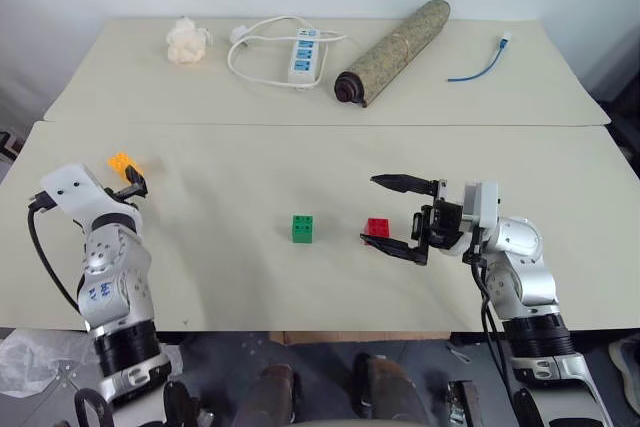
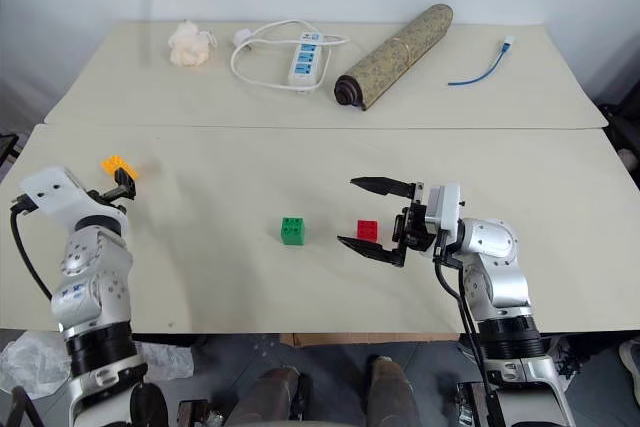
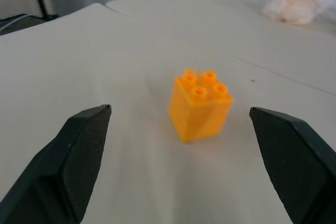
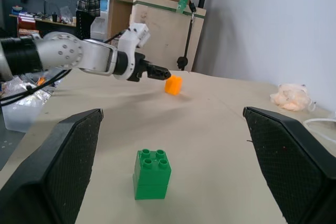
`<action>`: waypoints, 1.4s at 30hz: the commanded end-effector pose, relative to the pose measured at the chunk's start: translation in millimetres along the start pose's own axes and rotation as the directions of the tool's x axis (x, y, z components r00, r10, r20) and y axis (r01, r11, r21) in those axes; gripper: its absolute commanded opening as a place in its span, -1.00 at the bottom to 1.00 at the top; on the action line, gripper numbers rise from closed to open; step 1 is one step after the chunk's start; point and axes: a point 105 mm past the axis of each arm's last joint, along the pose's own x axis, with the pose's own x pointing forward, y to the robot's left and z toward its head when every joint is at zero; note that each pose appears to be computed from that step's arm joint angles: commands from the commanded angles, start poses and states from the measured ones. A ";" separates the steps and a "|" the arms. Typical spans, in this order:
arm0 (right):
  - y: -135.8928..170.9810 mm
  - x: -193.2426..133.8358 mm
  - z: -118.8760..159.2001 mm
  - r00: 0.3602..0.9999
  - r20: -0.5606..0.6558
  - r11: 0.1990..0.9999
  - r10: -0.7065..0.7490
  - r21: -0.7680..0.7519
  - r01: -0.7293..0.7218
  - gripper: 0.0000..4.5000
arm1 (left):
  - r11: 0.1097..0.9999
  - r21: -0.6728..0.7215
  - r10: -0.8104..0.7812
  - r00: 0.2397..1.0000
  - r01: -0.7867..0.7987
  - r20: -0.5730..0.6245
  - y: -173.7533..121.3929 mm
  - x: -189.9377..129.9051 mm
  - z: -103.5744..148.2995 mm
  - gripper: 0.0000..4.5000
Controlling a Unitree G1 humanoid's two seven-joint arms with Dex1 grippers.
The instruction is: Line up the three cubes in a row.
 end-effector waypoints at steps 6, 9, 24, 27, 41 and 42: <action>3.4 0.0 8.6 1.000 0.013 1.000 -0.007 -0.017 0.007 1.00 | 0.998 0.040 0.038 0.999 -0.039 0.020 -9.5 22.2 7.0 0.99; 4.3 -1.2 7.3 1.000 0.012 1.000 -0.010 -0.014 0.011 1.00 | 0.997 0.054 0.062 0.998 -0.062 0.000 -8.5 26.8 3.4 0.99; 8.0 -9.2 -2.5 1.000 0.003 0.999 -0.028 -0.014 0.028 1.00 | 1.000 -0.021 -0.012 1.000 0.012 -0.001 -14.4 26.9 -1.1 -0.35; 8.0 -10.8 -2.9 0.999 -0.004 0.999 -0.033 -0.019 0.033 1.00 | 0.994 -0.009 -0.110 0.994 0.110 0.009 -14.4 21.9 2.9 -0.35; 1.9 -41.4 10.1 0.992 -0.096 0.996 -0.079 -0.037 0.076 1.00 | -0.049 0.177 -0.942 0.014 0.983 -0.335 -12.4 -97.4 25.3 -0.35; -0.4 -42.8 9.9 0.991 -0.106 0.996 -0.078 -0.041 0.074 1.00 | -0.067 0.188 -0.939 0.001 0.980 -0.344 -18.6 -91.2 24.3 -0.35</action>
